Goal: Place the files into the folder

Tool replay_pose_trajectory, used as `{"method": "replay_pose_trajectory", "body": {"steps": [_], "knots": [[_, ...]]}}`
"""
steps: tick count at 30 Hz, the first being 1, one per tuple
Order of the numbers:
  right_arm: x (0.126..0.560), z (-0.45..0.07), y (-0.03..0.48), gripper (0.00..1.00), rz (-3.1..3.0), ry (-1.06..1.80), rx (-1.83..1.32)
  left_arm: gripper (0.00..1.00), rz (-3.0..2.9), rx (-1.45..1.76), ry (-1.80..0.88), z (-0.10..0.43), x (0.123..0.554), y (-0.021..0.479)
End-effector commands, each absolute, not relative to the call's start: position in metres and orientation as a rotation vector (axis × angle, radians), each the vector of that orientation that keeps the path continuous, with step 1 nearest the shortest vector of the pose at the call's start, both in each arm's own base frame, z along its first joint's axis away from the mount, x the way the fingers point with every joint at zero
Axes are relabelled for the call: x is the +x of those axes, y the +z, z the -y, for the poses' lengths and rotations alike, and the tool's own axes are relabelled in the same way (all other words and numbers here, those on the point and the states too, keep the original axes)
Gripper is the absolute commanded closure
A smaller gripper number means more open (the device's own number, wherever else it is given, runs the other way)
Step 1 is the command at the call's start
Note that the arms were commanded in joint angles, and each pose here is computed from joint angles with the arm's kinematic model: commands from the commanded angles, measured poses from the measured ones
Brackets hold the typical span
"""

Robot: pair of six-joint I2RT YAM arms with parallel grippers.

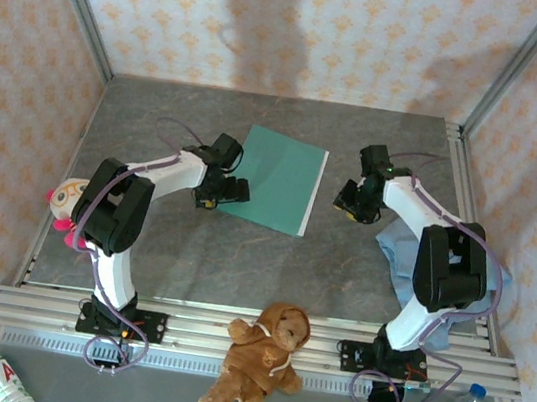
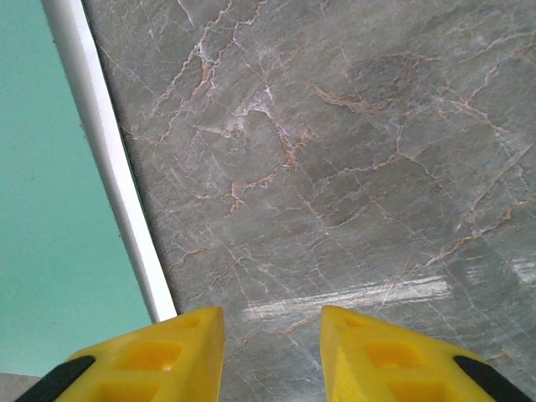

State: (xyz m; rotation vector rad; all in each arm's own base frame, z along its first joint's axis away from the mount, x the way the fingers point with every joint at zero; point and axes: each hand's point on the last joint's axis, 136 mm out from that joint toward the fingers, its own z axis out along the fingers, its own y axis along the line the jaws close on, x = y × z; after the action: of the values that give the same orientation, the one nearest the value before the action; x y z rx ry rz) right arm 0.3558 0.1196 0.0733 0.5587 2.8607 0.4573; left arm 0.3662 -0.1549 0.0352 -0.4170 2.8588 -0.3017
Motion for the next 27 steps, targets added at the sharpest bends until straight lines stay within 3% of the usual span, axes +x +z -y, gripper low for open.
{"method": "replay_pose_trajectory", "body": {"steps": [1,11,16,21,27], "knots": [[0.363,-0.121,0.080,0.64,-2.838,0.445,0.553,0.10,-2.863,-0.391,-0.338,0.172,0.363,0.037],[0.363,-0.118,0.082,0.63,-2.828,0.422,0.547,0.10,-2.854,-0.308,-0.382,0.202,0.360,0.052],[0.369,-0.115,0.103,0.62,-2.756,0.415,0.519,0.10,-2.818,-0.263,-0.245,0.185,0.360,0.076],[0.374,-0.106,0.154,0.56,-2.594,0.265,0.382,0.10,-2.627,-0.201,-0.065,0.148,0.373,0.136],[0.379,-0.065,0.212,0.49,-2.285,0.073,0.363,0.06,-2.173,-0.228,0.330,0.067,0.385,0.219]]}}
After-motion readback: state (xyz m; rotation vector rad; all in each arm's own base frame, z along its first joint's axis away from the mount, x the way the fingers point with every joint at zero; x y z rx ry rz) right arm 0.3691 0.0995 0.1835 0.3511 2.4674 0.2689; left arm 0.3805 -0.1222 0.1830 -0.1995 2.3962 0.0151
